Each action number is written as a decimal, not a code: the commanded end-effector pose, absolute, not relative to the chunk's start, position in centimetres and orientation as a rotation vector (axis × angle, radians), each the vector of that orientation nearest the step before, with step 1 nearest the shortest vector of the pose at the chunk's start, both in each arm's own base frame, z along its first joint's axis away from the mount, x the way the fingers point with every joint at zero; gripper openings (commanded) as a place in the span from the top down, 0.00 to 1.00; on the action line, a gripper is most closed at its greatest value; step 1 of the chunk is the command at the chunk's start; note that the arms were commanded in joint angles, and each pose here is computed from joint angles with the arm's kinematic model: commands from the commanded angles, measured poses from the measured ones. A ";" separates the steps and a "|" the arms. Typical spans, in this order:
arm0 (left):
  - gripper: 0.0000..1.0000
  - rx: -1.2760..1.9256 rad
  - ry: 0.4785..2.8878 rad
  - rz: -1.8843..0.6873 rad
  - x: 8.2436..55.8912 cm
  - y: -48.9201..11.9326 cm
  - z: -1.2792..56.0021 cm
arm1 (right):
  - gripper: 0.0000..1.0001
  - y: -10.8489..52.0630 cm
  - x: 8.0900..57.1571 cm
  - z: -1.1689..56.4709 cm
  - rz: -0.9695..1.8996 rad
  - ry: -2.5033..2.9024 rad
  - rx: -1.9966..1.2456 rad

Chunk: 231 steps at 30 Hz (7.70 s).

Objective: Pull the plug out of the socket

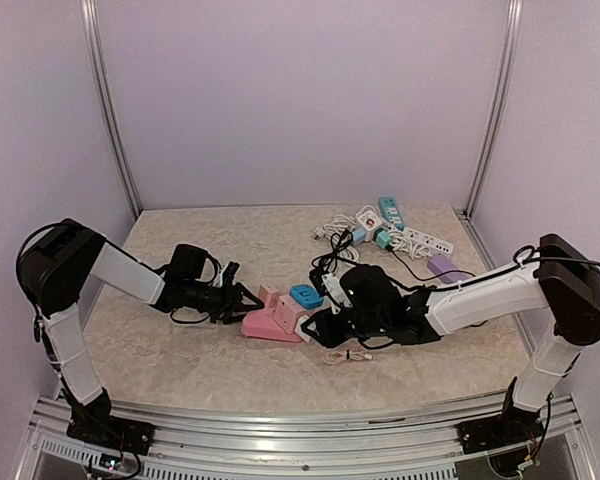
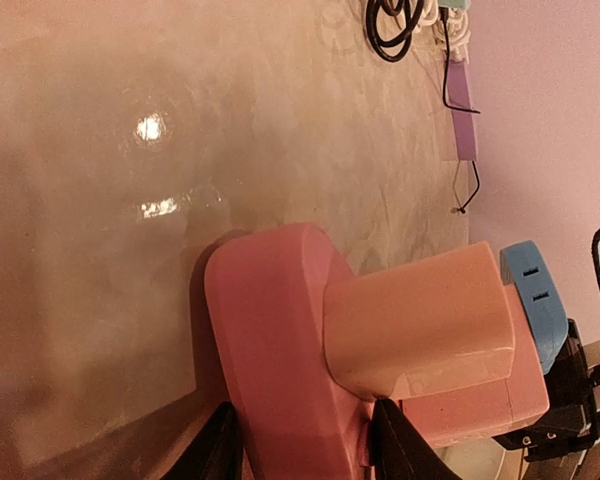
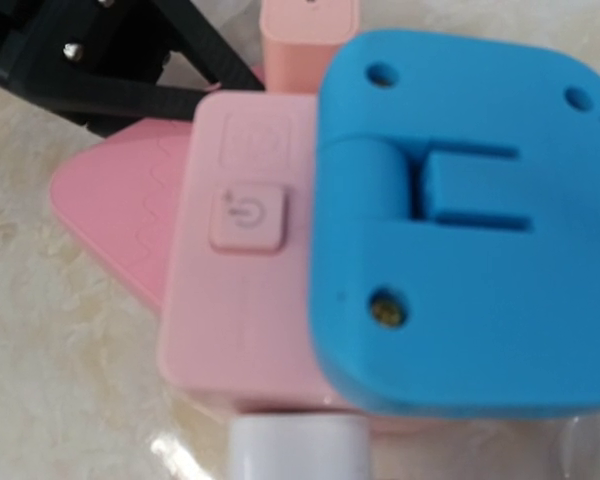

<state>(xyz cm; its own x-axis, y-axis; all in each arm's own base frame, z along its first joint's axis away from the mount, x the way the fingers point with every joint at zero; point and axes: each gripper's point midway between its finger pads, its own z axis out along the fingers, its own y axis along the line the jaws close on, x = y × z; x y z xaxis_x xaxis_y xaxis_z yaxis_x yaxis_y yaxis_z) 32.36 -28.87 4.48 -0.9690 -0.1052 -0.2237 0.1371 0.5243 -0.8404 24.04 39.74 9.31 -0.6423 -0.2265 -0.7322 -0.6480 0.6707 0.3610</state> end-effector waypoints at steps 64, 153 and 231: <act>0.87 0.413 2.200 -1.292 30.3 -33.8 17.1 | 0.24 41.6 27.3 17.2 0.697 2.174 -0.683; 0.88 0.675 2.226 -1.151 29.1 -33.1 17.9 | 1.00 43.9 27.0 18.1 0.888 2.085 -0.581; 0.93 0.637 2.269 -1.116 29.7 -32.7 16.8 | 1.00 43.9 26.1 18.3 0.937 2.057 -0.627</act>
<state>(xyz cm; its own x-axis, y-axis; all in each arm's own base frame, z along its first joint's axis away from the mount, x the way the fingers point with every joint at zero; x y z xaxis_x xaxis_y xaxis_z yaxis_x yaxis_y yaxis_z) 28.99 -32.23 15.11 -0.7780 0.1990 -0.5960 0.5841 0.5785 -0.5693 26.93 43.25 16.25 -0.5881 -0.1458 -0.7956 -0.6471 0.6749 0.3546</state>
